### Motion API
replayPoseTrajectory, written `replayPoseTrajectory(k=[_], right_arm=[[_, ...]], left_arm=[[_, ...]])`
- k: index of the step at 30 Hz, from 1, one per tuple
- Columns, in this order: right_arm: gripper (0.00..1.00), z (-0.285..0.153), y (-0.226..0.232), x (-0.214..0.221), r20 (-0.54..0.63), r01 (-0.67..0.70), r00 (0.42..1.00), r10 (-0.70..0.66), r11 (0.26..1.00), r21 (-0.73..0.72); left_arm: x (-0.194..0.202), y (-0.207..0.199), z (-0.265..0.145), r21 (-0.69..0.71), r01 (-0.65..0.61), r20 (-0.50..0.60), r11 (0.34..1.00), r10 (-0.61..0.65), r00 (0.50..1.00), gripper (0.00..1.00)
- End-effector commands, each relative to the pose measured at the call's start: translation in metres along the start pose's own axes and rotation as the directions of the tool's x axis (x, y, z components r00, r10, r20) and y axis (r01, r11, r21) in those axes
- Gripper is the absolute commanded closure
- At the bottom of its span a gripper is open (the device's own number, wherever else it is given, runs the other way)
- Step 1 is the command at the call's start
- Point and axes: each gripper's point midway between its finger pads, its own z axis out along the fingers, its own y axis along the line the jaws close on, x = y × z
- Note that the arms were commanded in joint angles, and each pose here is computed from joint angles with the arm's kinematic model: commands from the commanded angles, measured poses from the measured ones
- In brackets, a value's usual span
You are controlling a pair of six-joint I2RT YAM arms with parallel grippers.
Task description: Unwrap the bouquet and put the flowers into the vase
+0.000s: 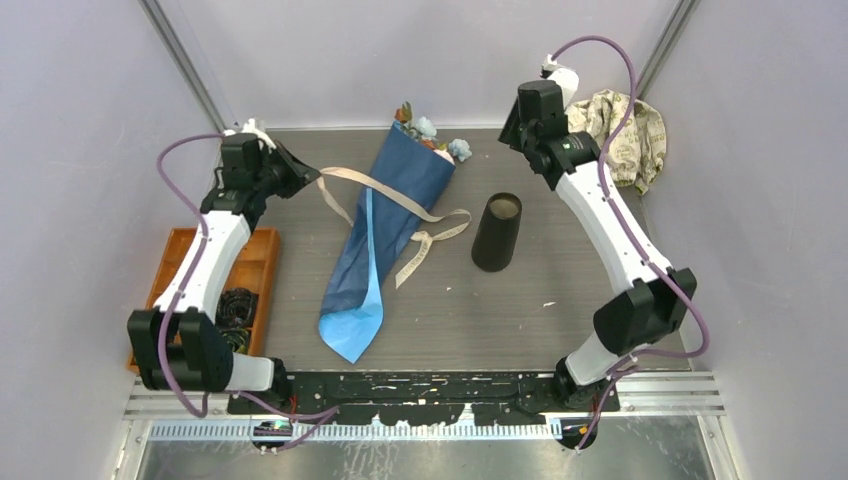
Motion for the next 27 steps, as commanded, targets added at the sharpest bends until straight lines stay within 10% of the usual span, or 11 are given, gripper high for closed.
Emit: replayPoseTrajectory(k=[1,15,27], right_arm=[[0.49,-0.051,0.039,-0.030,0.122,0.010,0.992,0.014,0.980,-0.197],[0.48,-0.081,0.120,0.047,0.028,0.144,0.989,-0.146,0.901,-0.408],[0.48,-0.094,0.164,0.087,0.011,0.224,0.969,-0.248,0.854,-0.470]], left_arm=[[-0.058,-0.038,-0.067,-0.007,-0.124,0.222,0.992,0.122,0.967,0.96],[-0.125,-0.058,-0.232,-0.242,-0.144,0.580,0.960,0.262,0.772,0.94],[-0.127,0.007,-0.277,-0.555,0.019,0.590,0.832,0.377,0.714,0.92]])
